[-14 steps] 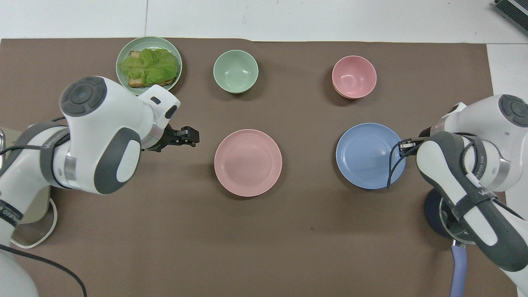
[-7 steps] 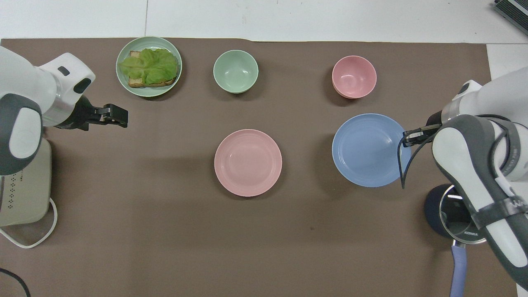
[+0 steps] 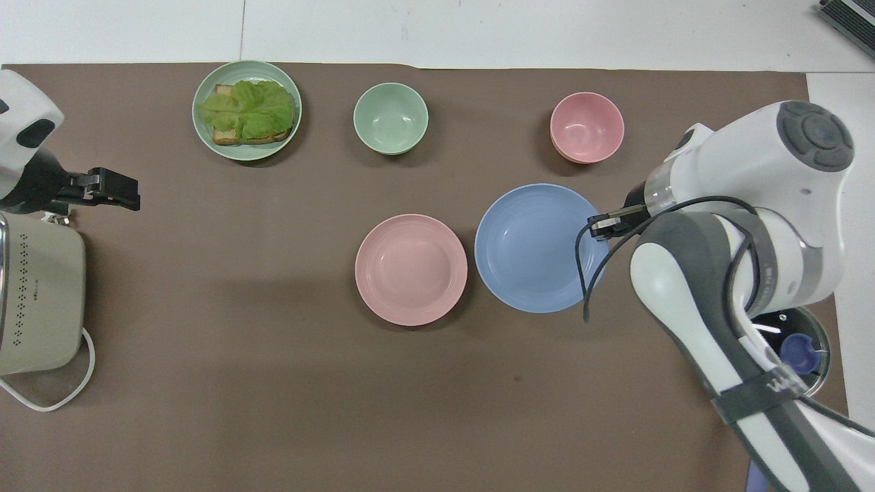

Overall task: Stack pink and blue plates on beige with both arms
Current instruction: 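Carry the blue plate with the right gripper onto the pink plate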

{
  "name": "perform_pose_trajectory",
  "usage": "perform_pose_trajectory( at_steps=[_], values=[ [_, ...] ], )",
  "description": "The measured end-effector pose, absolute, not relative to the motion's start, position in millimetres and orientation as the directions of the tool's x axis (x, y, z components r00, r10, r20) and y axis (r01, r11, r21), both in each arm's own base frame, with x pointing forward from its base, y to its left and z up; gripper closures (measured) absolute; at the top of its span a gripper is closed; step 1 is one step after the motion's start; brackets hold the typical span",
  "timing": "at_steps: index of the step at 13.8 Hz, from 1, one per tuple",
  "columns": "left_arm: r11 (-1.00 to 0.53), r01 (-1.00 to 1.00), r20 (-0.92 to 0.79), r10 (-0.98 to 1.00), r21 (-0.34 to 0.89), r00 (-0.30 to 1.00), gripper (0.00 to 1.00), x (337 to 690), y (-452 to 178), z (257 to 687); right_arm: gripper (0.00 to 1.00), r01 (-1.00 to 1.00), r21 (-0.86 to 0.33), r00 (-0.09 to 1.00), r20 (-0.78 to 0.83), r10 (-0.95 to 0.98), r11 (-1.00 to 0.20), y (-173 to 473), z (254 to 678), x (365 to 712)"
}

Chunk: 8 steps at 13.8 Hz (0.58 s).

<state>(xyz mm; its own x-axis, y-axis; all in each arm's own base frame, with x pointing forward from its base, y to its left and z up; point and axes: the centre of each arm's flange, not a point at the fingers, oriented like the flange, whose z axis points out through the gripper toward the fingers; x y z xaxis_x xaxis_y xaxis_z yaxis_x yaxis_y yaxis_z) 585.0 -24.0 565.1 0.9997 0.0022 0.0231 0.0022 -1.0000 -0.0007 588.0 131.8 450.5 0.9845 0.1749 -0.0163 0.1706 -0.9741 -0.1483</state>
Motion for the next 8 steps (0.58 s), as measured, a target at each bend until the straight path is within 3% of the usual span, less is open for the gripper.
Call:
perform_pose_trajectory(
  at_steps=[5,8],
  values=[
    [-1.0,0.002,0.051,0.001,-0.012,0.999,0.0,558.8,-22.9,620.8,0.96,0.101,-0.157,0.995,0.007,0.102,-0.982,236.6,431.2,571.7],
    [-1.0,0.003,0.059,0.002,-0.013,0.998,0.0,546.5,-22.2,637.3,0.96,0.086,-0.161,0.996,0.007,0.086,-0.983,257.6,414.3,570.2]
  ],
)
